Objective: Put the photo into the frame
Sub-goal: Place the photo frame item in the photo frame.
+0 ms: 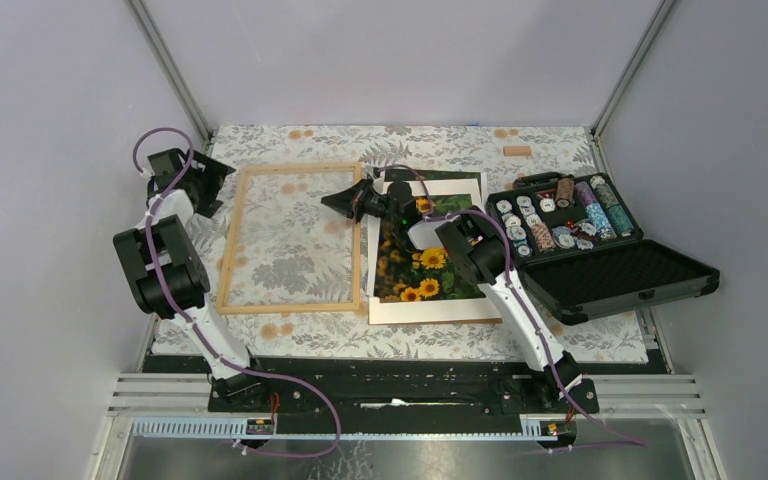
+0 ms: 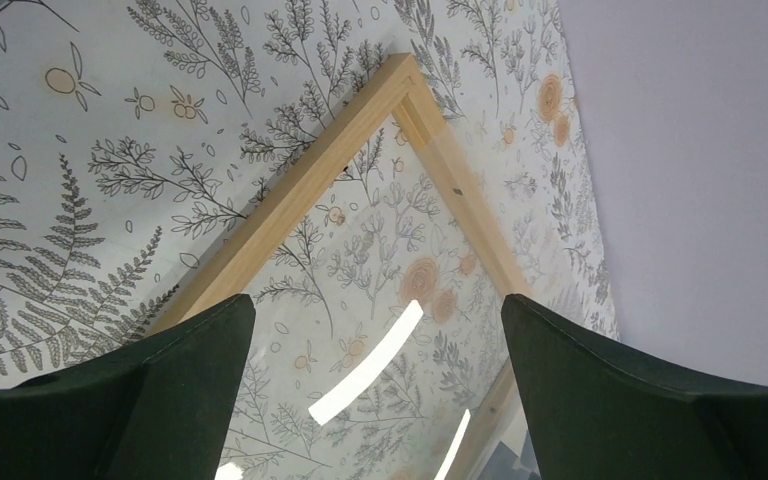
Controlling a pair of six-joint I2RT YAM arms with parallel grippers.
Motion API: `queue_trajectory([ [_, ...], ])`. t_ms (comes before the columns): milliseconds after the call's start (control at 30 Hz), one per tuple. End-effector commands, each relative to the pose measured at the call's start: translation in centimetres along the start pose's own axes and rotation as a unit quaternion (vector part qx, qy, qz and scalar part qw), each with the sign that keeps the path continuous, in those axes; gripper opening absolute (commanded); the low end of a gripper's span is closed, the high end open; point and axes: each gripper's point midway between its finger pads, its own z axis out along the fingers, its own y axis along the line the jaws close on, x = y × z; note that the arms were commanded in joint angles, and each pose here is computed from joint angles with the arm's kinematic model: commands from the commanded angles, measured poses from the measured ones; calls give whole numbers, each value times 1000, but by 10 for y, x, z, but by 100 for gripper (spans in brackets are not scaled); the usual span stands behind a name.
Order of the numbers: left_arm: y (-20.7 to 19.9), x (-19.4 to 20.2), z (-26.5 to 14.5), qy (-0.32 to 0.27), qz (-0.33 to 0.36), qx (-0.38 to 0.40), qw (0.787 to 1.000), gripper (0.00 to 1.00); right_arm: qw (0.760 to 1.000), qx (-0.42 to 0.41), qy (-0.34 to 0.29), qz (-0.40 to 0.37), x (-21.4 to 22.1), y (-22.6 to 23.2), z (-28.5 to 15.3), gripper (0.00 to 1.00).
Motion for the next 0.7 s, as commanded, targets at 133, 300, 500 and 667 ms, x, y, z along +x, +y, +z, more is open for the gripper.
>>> queue_trajectory([
  [133,-30,-29,-25,-52,35,22,998,99,991,-120,51,-15,48,118,-2,0],
  [300,-33,-42,-36,-75,46,15,996,99,990,-134,52,-8,60,134,-5,0],
  [500,-45,-60,-63,-130,68,9,989,99,991,-123,39,18,62,119,2,0],
  [667,-57,-73,-84,-163,86,11,983,99,991,-122,39,31,68,114,11,0],
])
